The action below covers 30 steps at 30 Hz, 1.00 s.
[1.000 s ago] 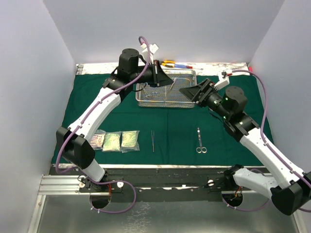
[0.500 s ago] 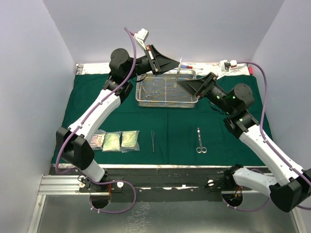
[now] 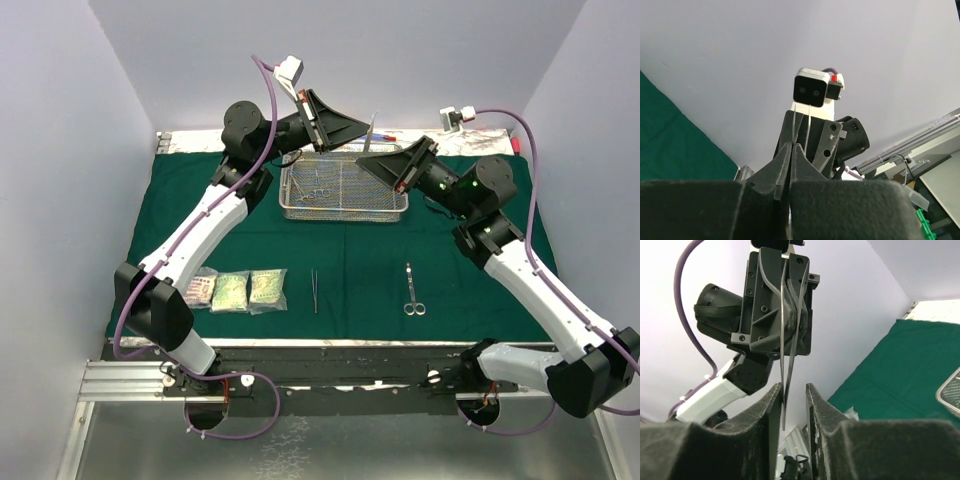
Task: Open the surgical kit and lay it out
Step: Place the medical item in the surgical kit.
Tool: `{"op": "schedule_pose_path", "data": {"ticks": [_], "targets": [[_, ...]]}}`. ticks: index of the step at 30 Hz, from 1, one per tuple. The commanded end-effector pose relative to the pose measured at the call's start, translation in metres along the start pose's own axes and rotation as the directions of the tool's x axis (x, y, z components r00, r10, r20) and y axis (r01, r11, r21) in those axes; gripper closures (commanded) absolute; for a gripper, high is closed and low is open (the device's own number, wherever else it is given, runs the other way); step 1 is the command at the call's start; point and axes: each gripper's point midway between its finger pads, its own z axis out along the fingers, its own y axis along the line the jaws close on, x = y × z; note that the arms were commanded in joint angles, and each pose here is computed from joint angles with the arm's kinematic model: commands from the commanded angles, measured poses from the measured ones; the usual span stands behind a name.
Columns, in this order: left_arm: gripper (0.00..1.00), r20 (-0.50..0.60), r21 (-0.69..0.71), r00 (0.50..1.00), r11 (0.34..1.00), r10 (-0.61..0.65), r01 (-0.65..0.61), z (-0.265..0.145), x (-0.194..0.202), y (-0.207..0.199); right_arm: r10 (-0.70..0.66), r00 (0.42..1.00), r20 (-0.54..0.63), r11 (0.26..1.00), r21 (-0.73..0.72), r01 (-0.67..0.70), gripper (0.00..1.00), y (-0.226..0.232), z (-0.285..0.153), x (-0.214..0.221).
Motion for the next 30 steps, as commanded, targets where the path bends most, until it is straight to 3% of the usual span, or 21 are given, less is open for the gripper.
{"op": "schedule_pose_path", "data": {"ticks": [1,4,6,8,12,17,26,28,30], "targets": [[1.0,0.015,0.043,0.999,0.998,0.042,-0.042,-0.006,0.0,-0.022,-0.007,1.0,-0.027,0.997,-0.08,0.005,0.78,0.017,0.006,-0.004],[1.0,0.017,0.034,0.999,0.999,0.041,-0.041,-0.007,0.001,-0.018,0.003,1.0,-0.029,0.997,-0.08,-0.006,0.98,0.017,0.006,-0.003],[1.0,0.015,0.022,0.998,0.998,0.057,-0.057,-0.008,0.003,-0.014,0.017,0.999,-0.028,0.999,-0.041,-0.018,0.99,0.011,0.004,-0.002],[0.88,0.011,-0.023,0.996,0.996,0.092,-0.092,-0.01,0.006,-0.003,0.024,0.999,-0.021,1.0,0.019,-0.023,1.0,0.001,0.001,-0.001],[0.61,-0.04,-0.252,0.98,0.947,0.195,-0.199,-0.025,0.012,0.044,0.028,0.999,-0.019,0.988,0.154,-0.025,0.99,-0.025,-0.011,0.008],[0.37,-0.099,-0.358,0.964,0.894,0.248,-0.267,-0.056,0.022,0.071,0.048,0.999,-0.021,0.959,0.281,-0.04,0.99,-0.052,-0.029,0.023],[0.34,-0.158,-0.416,0.962,0.868,0.224,-0.27,-0.085,0.044,0.096,0.121,0.986,-0.111,0.927,0.367,-0.072,0.99,-0.085,-0.046,0.065],[0.34,-0.146,-0.488,0.961,0.828,0.233,-0.275,-0.095,0.042,0.107,0.159,0.976,-0.146,0.882,0.465,-0.074,0.99,-0.108,-0.054,0.08],[0.34,-0.128,-0.608,0.962,0.746,0.243,-0.27,-0.114,0.038,0.129,0.21,0.962,-0.176,0.81,0.582,-0.07,0.99,-0.134,-0.066,0.099]]}}
